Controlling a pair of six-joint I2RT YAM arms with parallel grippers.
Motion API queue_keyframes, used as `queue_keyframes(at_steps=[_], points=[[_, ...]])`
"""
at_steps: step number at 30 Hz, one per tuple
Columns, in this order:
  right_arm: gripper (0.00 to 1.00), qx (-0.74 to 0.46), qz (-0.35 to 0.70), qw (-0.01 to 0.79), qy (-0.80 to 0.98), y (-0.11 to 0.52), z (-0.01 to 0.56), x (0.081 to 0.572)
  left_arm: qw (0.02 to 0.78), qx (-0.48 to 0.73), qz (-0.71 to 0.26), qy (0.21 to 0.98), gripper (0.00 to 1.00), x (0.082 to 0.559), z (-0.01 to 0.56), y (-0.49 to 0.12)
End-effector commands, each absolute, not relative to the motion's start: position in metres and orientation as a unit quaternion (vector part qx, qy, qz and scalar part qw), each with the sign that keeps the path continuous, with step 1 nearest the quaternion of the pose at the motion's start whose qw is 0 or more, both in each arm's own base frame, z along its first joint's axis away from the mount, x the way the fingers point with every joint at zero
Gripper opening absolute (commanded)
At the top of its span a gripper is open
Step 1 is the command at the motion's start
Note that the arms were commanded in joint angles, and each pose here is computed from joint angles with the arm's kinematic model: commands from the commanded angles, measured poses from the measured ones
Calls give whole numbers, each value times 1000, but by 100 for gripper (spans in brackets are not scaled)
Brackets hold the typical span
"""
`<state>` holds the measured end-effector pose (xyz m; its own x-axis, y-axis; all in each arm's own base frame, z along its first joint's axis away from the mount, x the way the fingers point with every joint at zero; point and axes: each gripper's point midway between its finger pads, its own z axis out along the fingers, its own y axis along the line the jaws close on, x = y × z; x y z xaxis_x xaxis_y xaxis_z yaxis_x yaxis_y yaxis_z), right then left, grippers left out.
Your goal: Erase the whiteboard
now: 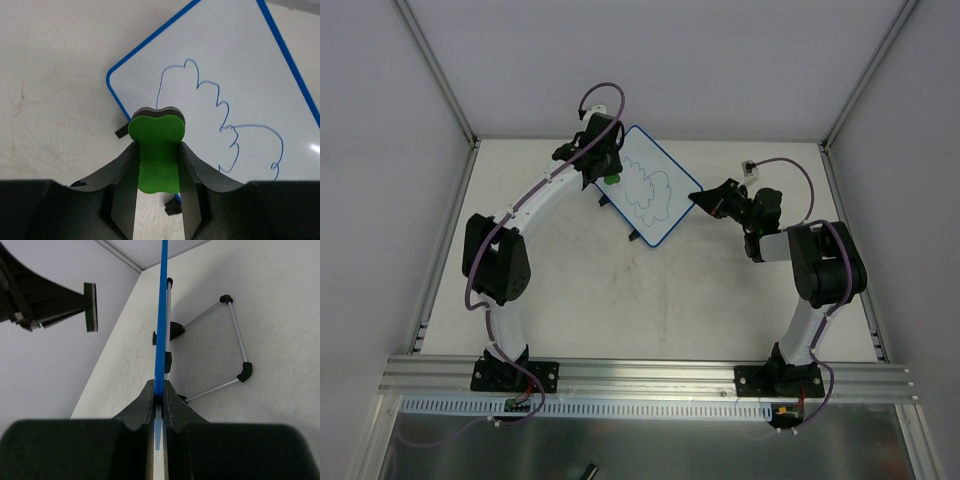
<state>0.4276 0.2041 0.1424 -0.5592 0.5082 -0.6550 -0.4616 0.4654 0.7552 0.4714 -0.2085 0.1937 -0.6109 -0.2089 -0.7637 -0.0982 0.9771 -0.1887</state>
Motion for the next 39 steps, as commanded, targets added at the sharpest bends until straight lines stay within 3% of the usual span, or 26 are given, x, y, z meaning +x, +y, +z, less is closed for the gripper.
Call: queue_keyframes(at_steps=[1,5,13,39], points=[[0,-26,507,515,691,201,166,431,460,-72,-80,881,0,502,220,-217],[0,-34,506,517,689,204,171,430,459,-72,-147,873,0,535,232,-227],[0,-46,505,513,693,213,169,425,449,-56,-179,874,0,561,205,-240],[0,-62,497,510,699,218,167,419,460,27,-229,857,0,579,176,-282]])
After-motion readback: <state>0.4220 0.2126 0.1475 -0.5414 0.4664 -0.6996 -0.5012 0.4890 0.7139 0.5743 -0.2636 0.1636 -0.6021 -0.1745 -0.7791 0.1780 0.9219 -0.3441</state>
